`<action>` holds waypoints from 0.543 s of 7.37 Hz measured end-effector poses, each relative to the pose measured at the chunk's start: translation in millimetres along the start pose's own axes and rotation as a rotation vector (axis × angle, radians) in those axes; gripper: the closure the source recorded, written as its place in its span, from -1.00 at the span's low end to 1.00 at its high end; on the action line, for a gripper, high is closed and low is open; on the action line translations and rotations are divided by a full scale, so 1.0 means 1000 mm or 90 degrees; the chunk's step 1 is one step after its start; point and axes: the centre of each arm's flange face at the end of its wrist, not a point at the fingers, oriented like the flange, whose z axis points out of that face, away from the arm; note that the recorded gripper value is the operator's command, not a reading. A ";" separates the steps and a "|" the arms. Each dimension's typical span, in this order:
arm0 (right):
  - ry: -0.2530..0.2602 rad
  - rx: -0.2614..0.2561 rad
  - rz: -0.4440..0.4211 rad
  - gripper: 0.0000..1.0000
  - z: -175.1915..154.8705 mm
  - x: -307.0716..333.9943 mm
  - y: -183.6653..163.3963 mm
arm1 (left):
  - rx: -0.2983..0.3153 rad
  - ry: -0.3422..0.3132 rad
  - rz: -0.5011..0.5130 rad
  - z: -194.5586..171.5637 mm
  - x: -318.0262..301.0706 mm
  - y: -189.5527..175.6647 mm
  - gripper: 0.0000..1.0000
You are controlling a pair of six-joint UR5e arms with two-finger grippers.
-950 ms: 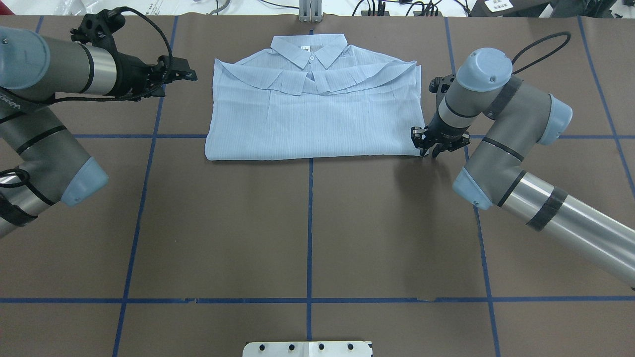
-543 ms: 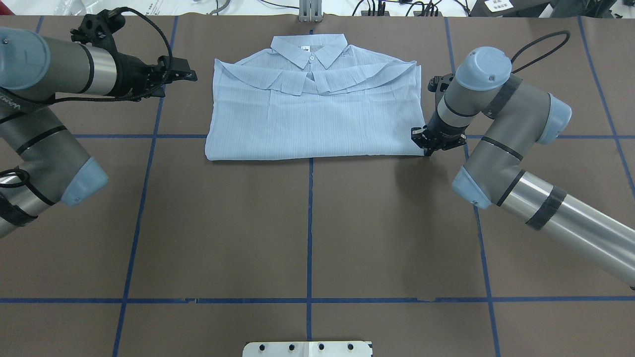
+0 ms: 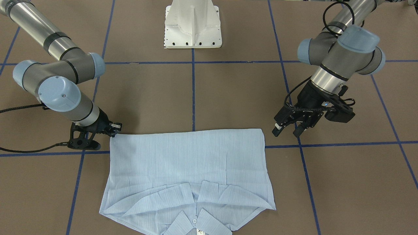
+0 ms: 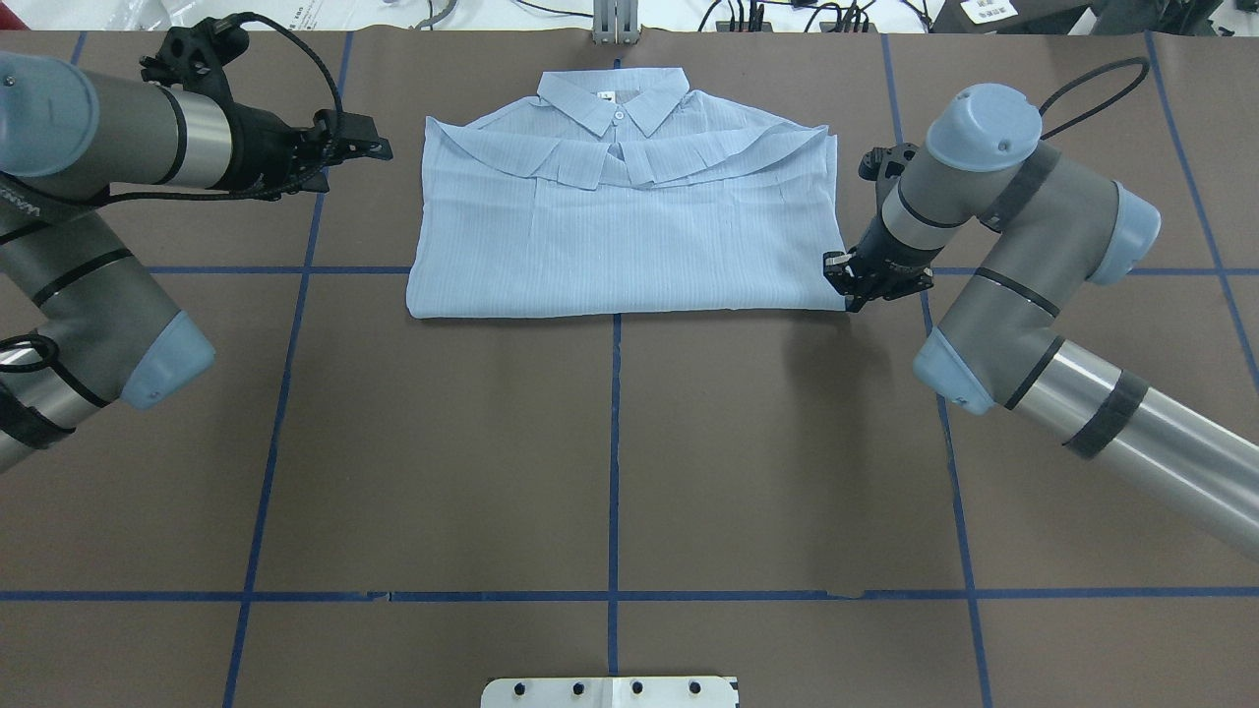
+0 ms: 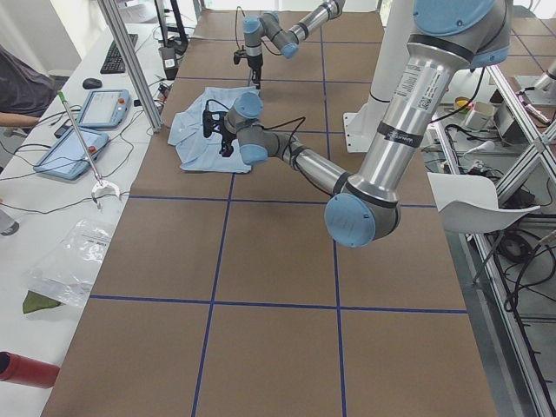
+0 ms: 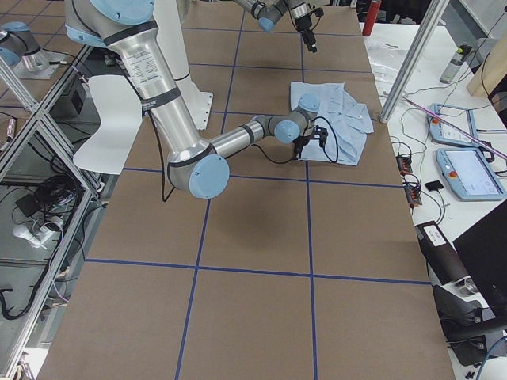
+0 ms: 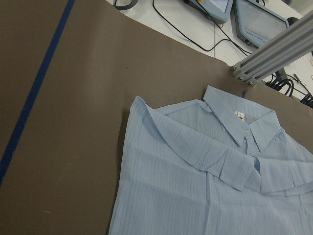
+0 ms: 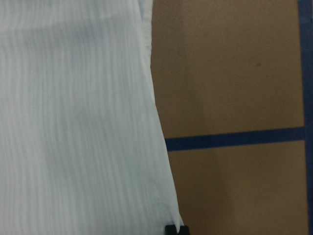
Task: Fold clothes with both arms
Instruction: 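Grasp the side edge with the right gripper and drag it toward the robot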
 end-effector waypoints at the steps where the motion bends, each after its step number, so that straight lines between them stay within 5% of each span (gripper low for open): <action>1: -0.007 0.001 -0.003 1.00 -0.010 0.015 0.015 | 0.000 0.001 -0.001 -0.001 0.001 0.000 -1.00; 4: -0.020 0.005 -0.013 1.00 -0.046 0.071 0.076 | 0.001 0.006 0.000 -0.004 0.005 0.001 -1.00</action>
